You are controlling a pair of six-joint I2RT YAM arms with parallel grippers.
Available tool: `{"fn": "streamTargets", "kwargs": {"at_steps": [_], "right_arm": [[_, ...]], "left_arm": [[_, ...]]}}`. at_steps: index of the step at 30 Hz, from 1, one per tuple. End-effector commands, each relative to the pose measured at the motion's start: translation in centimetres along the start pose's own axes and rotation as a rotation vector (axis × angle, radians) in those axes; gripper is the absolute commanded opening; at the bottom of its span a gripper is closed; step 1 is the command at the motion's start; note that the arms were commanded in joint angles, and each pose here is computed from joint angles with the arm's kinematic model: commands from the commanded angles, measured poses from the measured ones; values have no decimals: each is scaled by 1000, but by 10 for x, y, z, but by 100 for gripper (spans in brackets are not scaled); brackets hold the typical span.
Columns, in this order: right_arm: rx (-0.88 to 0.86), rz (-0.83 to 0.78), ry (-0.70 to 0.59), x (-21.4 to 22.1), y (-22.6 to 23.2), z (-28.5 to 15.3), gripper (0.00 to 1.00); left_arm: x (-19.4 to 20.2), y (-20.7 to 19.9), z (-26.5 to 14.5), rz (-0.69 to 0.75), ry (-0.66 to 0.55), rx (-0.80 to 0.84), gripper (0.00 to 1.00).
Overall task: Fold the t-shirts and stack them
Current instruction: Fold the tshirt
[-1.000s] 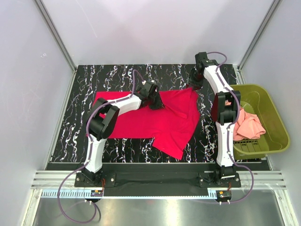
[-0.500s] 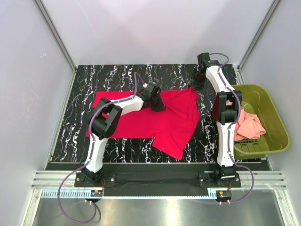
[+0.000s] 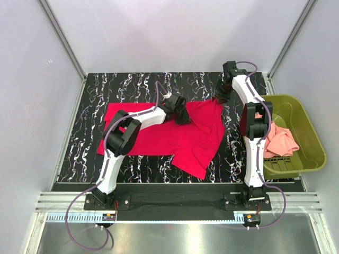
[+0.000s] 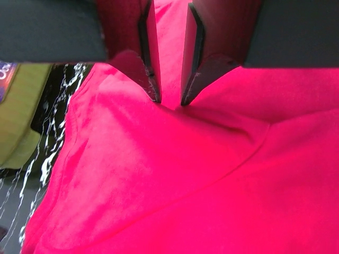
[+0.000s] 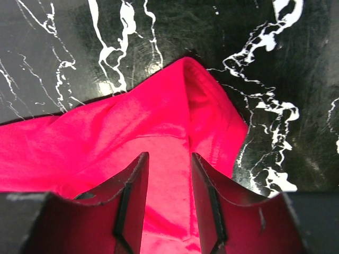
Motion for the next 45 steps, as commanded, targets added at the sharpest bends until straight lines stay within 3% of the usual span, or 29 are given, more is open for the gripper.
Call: {"fn": "streamTargets", "kwargs": {"at_steps": [1,10,18,23,33,38,45], "right_arm": [[-24,-22,-67,-11,-1,-23,44],[-28,-24,-61,-10,-6,-21,43],[-38,-21,-57,-8,-7,-18,43],[-41,-20,-55,-8,-8,-18,42],[-33,-8,-49,-8,-16,-14,42],[-55,-7,-57,-14,-16,-7,45],[-100,-8,-77,-19,-13,2,48]], "left_arm": [[-9,-13,5,-19,-49,19,26],[-6,-3,10,-40,-41,-56,24],[-5,3,2,-32,-72,-142,35],[-8,2,7,-13,-79,-163,35],[-10,0,14,15,-69,-175,23],[-11,-2,14,26,-66,-173,6],[-12,-7,10,62,-67,-180,0]]}}
Point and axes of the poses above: each gripper's point midway between its finger pads, its own z axis out along the fingers, its own y axis along the line the jaws close on, x = y × z, the point moved 9 cm from there along -z, back along the fingers, and after that the axes turned 14 degrees about -z, right-handed, at the moved point
